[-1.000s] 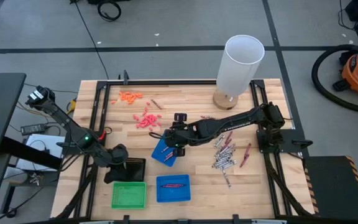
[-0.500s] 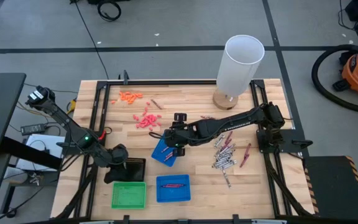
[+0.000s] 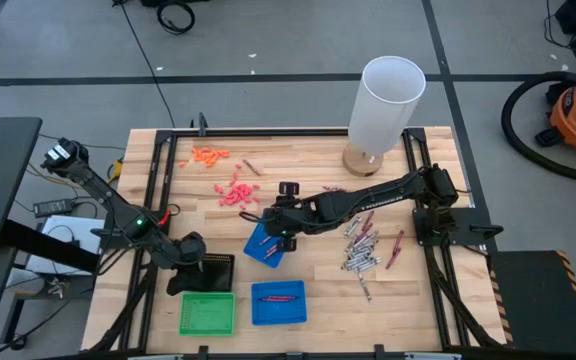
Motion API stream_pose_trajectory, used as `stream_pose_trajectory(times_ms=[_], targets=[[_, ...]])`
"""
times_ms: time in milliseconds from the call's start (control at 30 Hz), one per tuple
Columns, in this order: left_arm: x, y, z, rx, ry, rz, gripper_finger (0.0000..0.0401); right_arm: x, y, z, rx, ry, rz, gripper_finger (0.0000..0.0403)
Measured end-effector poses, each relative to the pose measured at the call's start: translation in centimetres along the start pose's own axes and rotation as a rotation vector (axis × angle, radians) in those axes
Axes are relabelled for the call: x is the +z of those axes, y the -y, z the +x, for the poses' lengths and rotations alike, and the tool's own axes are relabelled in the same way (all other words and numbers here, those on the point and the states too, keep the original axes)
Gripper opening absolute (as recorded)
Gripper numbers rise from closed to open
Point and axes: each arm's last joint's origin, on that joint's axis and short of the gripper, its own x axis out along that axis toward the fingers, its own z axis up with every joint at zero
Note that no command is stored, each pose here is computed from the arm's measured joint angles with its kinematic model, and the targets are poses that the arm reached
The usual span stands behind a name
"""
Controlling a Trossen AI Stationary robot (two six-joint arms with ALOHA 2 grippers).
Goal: Sort crayons
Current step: Put the black crayon into the black bin
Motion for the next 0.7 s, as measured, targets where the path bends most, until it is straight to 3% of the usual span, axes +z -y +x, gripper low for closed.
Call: stream_pose_trajectory(times_ms=[700], targets=[[-0.75, -0.75, -0.06, 0.058, -0.1, 0.015, 0.0044, 0.41, -0.14, -0.02, 0.036, 0.04, 0.02, 0.0199]])
